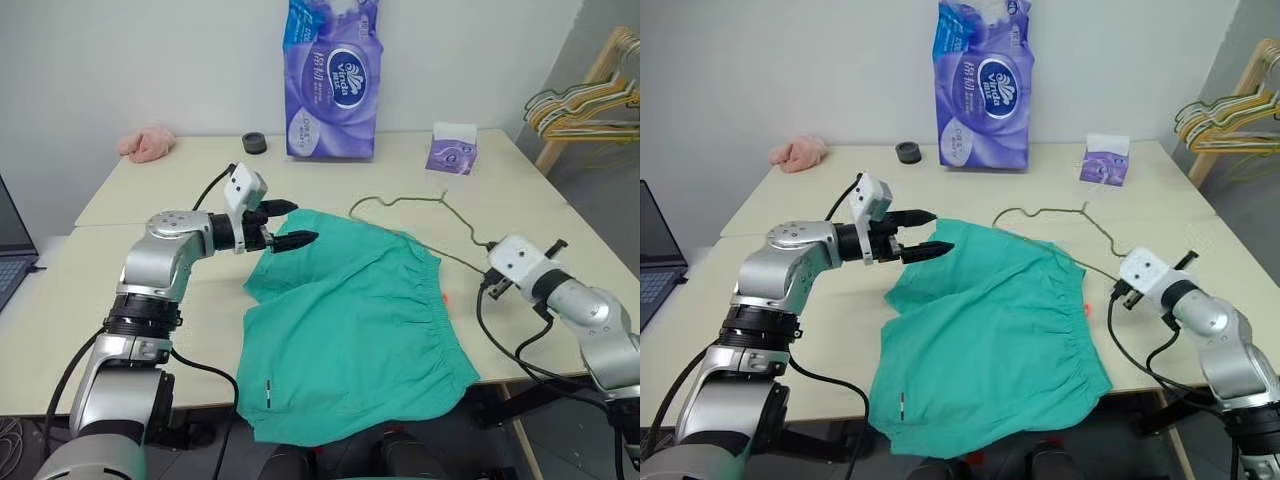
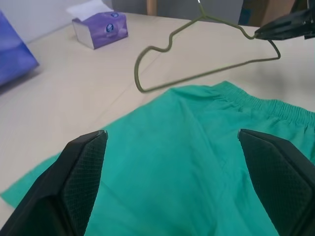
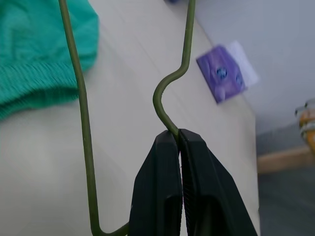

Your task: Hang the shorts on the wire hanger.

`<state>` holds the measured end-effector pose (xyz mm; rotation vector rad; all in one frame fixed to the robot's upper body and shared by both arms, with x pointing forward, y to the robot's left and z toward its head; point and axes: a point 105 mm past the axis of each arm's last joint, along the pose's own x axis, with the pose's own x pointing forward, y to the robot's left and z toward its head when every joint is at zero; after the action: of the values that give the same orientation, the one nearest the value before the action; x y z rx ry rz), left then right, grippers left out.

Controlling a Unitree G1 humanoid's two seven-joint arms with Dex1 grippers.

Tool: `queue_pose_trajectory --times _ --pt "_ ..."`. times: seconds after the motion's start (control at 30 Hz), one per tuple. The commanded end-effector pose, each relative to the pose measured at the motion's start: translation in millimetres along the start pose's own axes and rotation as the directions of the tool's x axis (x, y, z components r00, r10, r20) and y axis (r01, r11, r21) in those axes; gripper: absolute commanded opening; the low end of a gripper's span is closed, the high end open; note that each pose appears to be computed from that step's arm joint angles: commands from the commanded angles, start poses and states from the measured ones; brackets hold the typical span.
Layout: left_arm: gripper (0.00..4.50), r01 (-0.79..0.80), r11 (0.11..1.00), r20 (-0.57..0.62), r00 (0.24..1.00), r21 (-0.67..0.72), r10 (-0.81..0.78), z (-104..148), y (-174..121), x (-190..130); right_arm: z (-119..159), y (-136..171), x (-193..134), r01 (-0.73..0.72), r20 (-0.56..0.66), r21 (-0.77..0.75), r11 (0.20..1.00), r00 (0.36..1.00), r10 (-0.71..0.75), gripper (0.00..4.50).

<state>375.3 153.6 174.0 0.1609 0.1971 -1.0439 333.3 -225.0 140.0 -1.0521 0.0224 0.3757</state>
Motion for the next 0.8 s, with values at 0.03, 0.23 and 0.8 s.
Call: queue_pose_trajectory --times 0.03,0.23,0.8 --pt "4.5 0.01 1.0 -0.032 0.999 -0.002 -0.01 6 10 -15 39 -14 -4 0.079 0.172 -0.204 0.976 0.984 -0.044 0.03" --pt "4.5 0.11 0.993 -0.143 0.983 -0.043 -0.115 -20 -4 -12 70 -7 -8 0.123 0.325 -0.368 0.922 0.946 0.003 0.03" --pt "4.5 0.36 0.924 -0.24 0.893 -0.128 -0.381 -51 -61 -1 111 16 -4 0.109 0.48 -0.423 0.899 0.869 0.12 0.03"
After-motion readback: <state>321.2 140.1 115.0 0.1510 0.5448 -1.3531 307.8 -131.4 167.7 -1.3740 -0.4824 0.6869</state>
